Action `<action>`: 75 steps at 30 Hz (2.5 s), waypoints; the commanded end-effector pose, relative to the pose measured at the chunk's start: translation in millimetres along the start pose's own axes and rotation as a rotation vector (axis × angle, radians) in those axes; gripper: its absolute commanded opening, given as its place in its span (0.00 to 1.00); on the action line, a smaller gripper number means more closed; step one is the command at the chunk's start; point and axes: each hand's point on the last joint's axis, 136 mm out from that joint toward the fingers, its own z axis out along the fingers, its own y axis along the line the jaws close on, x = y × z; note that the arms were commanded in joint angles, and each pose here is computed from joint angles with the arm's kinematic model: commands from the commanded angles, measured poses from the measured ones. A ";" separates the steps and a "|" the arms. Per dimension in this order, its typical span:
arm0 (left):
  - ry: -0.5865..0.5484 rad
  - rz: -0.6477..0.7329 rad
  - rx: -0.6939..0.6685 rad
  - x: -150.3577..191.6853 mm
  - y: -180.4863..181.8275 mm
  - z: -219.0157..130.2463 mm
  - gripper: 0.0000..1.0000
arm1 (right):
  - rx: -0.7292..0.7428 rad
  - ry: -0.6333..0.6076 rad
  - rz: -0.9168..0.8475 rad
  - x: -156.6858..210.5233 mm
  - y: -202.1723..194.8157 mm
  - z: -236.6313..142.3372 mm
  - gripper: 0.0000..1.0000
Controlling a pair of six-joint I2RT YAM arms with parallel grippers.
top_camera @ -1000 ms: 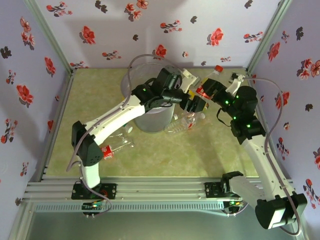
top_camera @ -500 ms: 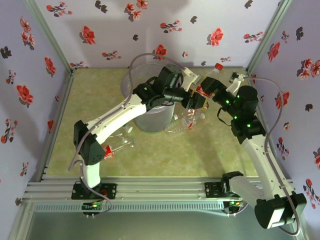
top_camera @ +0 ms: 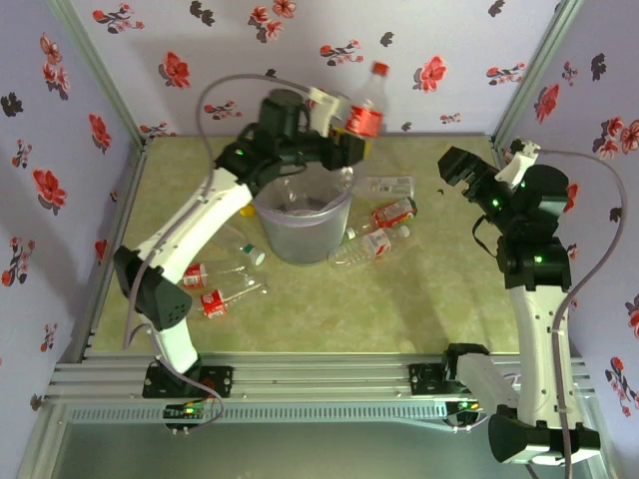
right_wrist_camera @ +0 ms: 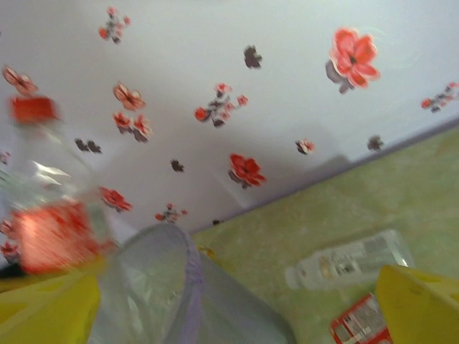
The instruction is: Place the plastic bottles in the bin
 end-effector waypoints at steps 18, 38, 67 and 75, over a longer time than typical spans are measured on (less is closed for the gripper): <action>0.027 -0.036 -0.348 67.0 121.4 -40.1 0.51 | 0.264 0.306 0.011 112.4 -102.9 18.2 0.99; 0.164 -0.040 -0.329 127.7 121.5 -24.0 0.80 | 0.448 0.390 0.207 176.2 -148.9 52.9 0.93; 0.258 -0.115 -0.369 158.0 153.4 10.1 0.72 | 0.514 0.538 0.253 273.2 -159.6 126.1 0.78; 0.180 -0.062 -0.370 121.8 139.1 -12.9 0.79 | 0.549 0.593 0.200 292.2 -157.3 142.4 0.84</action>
